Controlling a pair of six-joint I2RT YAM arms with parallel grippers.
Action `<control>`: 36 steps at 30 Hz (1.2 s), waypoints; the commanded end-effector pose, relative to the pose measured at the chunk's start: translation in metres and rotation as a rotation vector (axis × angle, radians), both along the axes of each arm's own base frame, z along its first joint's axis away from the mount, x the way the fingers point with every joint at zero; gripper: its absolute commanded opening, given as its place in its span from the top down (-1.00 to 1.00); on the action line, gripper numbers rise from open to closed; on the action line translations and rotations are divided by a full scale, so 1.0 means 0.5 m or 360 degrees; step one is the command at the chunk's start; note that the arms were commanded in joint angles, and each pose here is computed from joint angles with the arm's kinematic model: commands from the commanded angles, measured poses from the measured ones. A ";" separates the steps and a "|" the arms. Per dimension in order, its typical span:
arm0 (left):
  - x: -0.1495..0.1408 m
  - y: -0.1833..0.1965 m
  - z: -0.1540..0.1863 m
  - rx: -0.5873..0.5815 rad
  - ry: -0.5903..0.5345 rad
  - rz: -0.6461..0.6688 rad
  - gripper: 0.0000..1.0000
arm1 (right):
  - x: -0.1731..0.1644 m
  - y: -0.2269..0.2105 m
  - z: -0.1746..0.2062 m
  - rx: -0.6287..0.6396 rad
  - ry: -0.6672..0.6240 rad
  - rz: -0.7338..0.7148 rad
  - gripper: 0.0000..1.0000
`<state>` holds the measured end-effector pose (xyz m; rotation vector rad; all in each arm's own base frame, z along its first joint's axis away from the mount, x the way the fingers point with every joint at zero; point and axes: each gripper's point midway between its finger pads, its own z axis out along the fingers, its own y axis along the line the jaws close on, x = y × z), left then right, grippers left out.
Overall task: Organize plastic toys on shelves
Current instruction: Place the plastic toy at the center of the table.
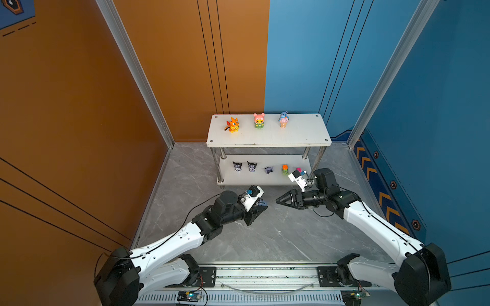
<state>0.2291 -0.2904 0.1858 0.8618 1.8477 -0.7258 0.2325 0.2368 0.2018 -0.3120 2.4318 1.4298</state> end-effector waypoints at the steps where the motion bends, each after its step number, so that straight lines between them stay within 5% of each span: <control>1: 0.031 0.018 -0.067 0.0044 0.0172 0.0422 0.81 | 0.011 -0.053 -0.043 -0.0277 -0.0050 -0.0141 -0.51; 6: 0.034 -0.012 -0.111 -0.0052 0.0221 0.0796 0.90 | 0.017 -0.083 -0.057 -0.0398 -0.0106 -0.0226 -0.51; 13: 0.025 -0.025 -0.099 -0.0097 -0.0073 0.1288 0.71 | 0.010 -0.099 -0.057 -0.0421 -0.0153 -0.0268 -0.51; 36: 0.028 -0.089 -0.248 -0.0093 0.0049 0.1379 0.70 | -0.009 -0.105 -0.076 -0.0362 -0.0156 -0.0269 -0.51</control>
